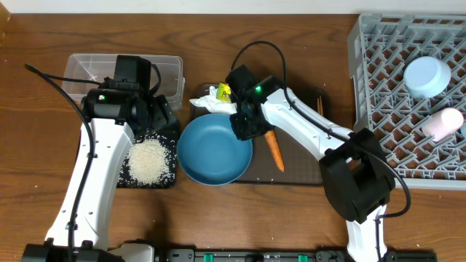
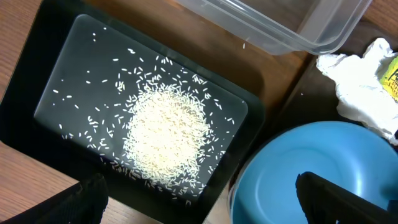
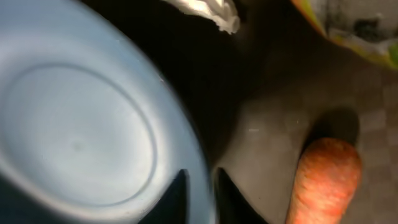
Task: Sort waste into correct bins and load items into the dishwasher rack
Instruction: 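Grasp the blue plate rim with the right gripper and lift it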
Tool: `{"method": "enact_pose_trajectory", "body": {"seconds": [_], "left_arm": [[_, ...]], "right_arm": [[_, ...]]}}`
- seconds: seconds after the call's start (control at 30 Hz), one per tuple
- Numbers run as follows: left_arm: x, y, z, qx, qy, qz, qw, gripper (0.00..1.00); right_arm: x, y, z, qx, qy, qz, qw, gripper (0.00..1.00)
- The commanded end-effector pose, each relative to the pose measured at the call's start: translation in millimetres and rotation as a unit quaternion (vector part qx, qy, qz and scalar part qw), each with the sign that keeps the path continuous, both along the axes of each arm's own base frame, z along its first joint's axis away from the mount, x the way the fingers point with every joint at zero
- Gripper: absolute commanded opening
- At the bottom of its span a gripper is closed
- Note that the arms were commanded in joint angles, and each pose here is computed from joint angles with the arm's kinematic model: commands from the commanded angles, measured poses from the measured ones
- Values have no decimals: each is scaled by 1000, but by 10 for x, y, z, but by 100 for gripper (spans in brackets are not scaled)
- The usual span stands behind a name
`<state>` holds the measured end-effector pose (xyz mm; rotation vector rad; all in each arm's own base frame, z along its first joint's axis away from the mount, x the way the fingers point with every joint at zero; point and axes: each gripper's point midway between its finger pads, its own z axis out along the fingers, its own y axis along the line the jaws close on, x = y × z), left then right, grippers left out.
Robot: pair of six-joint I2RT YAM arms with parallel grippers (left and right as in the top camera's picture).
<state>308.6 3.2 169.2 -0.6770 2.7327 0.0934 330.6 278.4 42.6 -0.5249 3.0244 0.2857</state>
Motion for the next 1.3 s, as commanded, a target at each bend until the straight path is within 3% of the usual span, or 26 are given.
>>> {"method": "enact_pose_trajectory", "body": {"seconds": [0.0, 0.33, 0.8, 1.03, 1.13, 1.2, 1.27], "left_arm": [[17, 24, 46, 2, -7, 7, 1000, 99], [17, 24, 46, 2, -7, 7, 1000, 99], [17, 24, 46, 2, -7, 7, 1000, 99], [17, 24, 46, 2, -7, 7, 1000, 99], [17, 24, 46, 2, -7, 7, 1000, 99], [17, 24, 46, 2, -7, 7, 1000, 99], [17, 24, 46, 2, -7, 7, 1000, 99]], "right_arm": [[-25, 0, -18, 0, 7, -3, 1000, 3], [66, -228, 371, 7, -2, -28, 1000, 1], [207, -793, 1321, 51, -87, -72, 992, 1], [329, -1232, 1480, 53, -101, -117, 987, 1], [292, -1144, 1504, 83, -95, -73, 989, 2], [238, -1028, 1526, 104, -91, -38, 990, 9], [182, -922, 1528, 110, -91, -8, 990, 35]]}}
